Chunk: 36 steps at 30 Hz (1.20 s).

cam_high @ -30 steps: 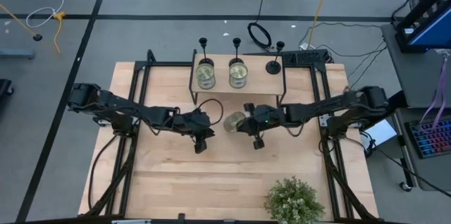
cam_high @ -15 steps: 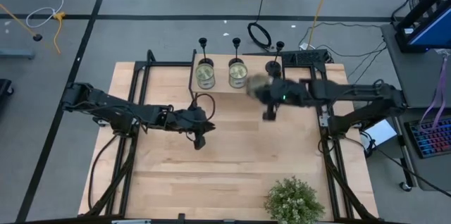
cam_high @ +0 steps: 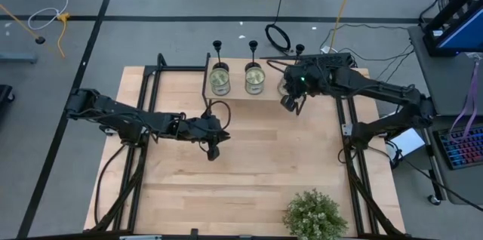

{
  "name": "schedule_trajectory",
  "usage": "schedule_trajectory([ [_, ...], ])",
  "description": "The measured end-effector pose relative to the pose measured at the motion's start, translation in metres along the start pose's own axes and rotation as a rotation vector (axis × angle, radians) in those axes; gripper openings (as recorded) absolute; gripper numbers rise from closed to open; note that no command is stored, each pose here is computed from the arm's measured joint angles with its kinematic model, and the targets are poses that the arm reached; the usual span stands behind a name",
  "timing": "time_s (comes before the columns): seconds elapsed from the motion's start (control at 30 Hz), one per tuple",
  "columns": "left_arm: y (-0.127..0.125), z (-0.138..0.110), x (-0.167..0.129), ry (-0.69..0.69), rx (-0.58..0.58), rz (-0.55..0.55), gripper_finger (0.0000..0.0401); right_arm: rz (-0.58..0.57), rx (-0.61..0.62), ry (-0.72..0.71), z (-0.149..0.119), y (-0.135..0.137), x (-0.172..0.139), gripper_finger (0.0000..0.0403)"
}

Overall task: Pick & Place candle stick holders
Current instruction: Put the scented candle on the shelf, then return to Home Position

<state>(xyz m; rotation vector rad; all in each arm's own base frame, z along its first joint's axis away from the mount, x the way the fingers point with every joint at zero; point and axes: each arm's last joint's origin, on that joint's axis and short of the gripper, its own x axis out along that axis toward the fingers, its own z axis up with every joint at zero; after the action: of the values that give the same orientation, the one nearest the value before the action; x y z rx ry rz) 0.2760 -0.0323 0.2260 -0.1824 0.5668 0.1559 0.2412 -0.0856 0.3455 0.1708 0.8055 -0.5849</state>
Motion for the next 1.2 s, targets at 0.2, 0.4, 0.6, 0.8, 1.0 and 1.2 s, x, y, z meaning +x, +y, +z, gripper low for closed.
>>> schedule_trajectory([
  [0.2,0.0,0.0,0.0,0.0,0.0,0.0,0.006,0.087,0.034,0.051,-0.001,-0.009,0.006,0.0004],
  [0.4,0.0,0.0,0.0,0.0,-0.002,0.0,0.006,0.077,0.01,0.063,-0.001,-0.015,0.008,0.0016],
  [0.6,0.0,0.0,0.0,-0.001,-0.001,0.0,0.006,0.069,-0.013,0.055,0.0,-0.018,0.009,0.0053],
  [0.8,0.0,0.006,-0.012,-0.038,-0.004,-0.012,0.006,0.074,-0.037,0.021,0.001,-0.019,0.002,0.0086],
  [1.0,0.009,0.02,-0.06,-0.127,0.031,0.026,0.006,0.078,-0.069,-0.079,-0.001,-0.024,-0.028,0.0098],
  [1.2,0.026,0.019,-0.124,-0.208,0.033,0.109,0.006,0.104,-0.131,-0.177,-0.015,-0.026,-0.07,0.0083],
])
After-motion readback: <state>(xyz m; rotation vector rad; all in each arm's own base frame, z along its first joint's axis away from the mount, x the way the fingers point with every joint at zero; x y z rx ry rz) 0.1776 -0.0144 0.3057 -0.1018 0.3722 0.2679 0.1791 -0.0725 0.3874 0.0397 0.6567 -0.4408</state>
